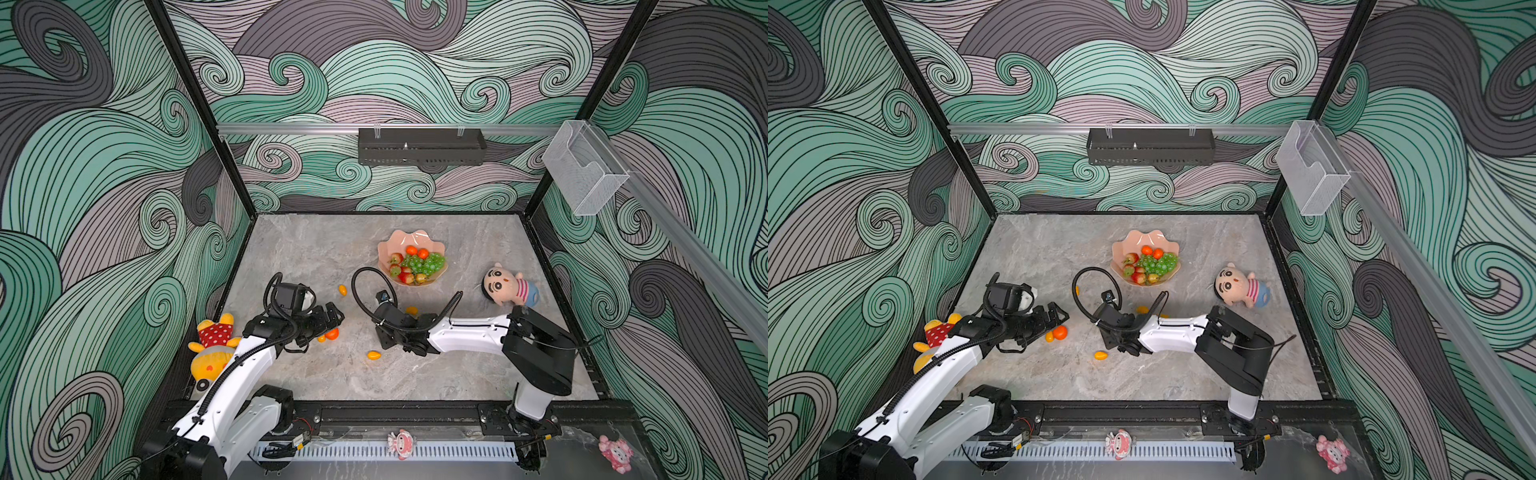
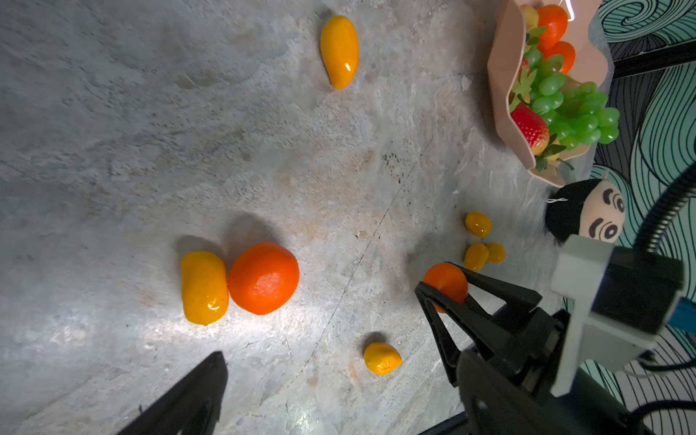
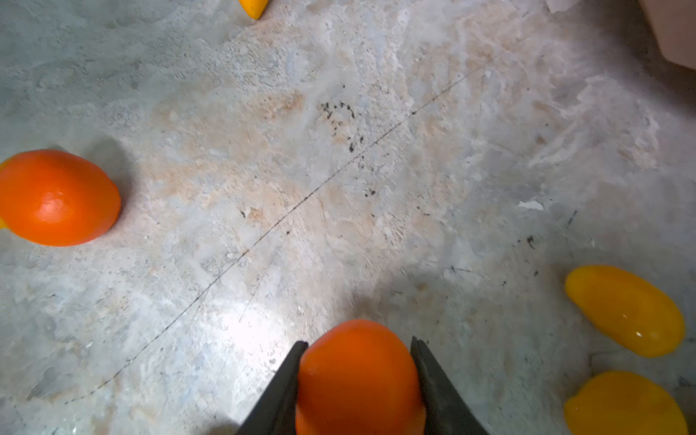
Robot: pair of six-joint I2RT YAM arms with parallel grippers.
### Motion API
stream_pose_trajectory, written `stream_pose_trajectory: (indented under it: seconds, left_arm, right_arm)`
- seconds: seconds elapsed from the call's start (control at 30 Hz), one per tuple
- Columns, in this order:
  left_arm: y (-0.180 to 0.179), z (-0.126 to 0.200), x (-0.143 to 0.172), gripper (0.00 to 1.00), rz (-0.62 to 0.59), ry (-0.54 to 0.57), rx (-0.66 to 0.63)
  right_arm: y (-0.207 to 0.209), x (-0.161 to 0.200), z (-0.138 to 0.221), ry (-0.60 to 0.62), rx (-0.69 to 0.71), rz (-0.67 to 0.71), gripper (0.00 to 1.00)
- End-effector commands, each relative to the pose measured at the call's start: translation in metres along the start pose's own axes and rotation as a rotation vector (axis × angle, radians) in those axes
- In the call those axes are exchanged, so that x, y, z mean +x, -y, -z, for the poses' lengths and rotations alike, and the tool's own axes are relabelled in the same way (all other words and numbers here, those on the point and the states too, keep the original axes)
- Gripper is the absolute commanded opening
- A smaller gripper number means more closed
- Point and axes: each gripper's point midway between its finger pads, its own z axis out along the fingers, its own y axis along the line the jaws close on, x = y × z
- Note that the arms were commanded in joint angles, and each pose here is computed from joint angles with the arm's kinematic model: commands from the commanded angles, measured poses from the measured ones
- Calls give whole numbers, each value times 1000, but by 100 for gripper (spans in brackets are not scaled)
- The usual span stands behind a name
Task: Arrange fruit in a fruit bowl
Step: Place the fruit in the fruit bowl.
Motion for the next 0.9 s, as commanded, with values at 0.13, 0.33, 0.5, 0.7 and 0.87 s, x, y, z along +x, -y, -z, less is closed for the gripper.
stream_pose_trajectory:
  seconds: [0.13, 0.33, 0.5, 0.7, 0.87]
  left_arm:
    - [26, -14, 0, 99, -69, 0, 44]
    - [46, -26, 3, 98, -118, -20, 57]
    - [59, -29, -3, 99, -142, -22, 63]
    - [73, -31, -11, 99, -176, -17, 82]
    - [81, -34, -14, 98, -192, -25, 83]
  right_arm:
    - [8, -5, 31, 61, -30, -60, 39]
    - [19, -12, 49, 85, -29, -77, 39]
    - [30, -21, 63, 104, -31, -93, 39]
    - [45, -31, 82, 136, -21, -109, 39]
    - [59, -36, 94, 156, -18, -130, 38]
